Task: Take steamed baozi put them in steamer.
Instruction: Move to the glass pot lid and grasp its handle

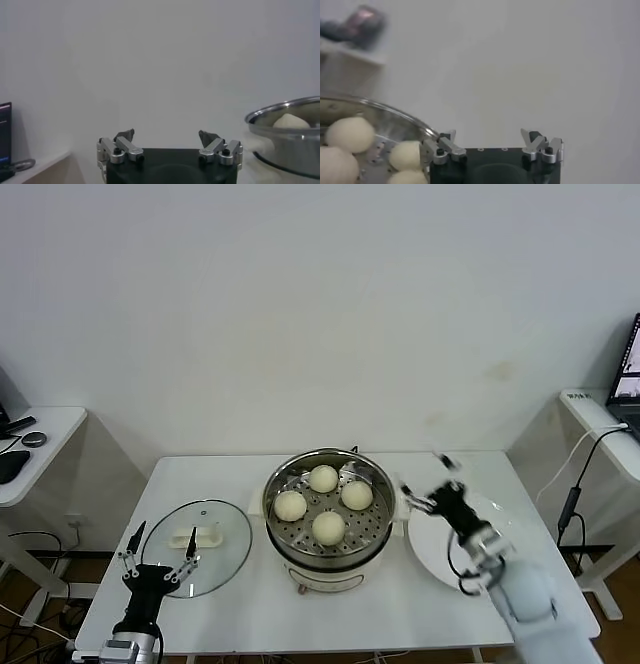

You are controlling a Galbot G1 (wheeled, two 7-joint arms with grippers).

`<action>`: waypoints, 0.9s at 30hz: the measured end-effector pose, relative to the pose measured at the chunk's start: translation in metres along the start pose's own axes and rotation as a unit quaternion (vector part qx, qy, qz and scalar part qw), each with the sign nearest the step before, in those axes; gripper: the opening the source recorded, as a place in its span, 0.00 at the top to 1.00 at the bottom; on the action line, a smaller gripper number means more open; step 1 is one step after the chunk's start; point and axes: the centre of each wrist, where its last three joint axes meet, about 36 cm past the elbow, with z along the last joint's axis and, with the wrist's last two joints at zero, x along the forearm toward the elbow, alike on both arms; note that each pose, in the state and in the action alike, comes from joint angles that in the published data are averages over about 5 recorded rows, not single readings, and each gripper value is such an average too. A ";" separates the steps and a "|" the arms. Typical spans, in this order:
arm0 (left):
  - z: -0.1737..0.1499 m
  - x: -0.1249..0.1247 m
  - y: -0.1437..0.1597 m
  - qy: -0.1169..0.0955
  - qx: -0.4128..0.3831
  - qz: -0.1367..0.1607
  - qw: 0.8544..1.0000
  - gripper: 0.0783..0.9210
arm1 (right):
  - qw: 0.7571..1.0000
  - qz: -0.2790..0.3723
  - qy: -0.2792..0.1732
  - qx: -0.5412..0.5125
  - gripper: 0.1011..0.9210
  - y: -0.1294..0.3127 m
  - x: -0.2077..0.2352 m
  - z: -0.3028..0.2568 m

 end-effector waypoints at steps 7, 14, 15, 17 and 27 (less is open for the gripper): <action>0.018 -0.005 0.011 0.022 -0.104 -0.004 0.994 0.12 | 0.991 0.125 0.038 -0.038 0.12 0.021 0.098 0.028; 0.054 -0.017 0.030 0.027 -0.305 0.034 0.951 0.12 | 0.973 0.209 0.087 -0.051 0.12 0.031 0.164 0.035; 0.059 -0.019 0.033 0.026 -0.332 0.042 0.942 0.12 | 0.970 0.219 0.093 -0.052 0.12 0.032 0.171 0.035; 0.068 -0.024 0.036 0.022 -0.381 0.058 0.923 0.12 | 0.965 0.235 0.103 -0.053 0.12 0.034 0.182 0.036; 0.101 -0.056 0.043 0.004 -0.544 0.114 0.831 0.12 | 0.952 0.269 0.141 -0.050 0.12 0.040 0.215 0.036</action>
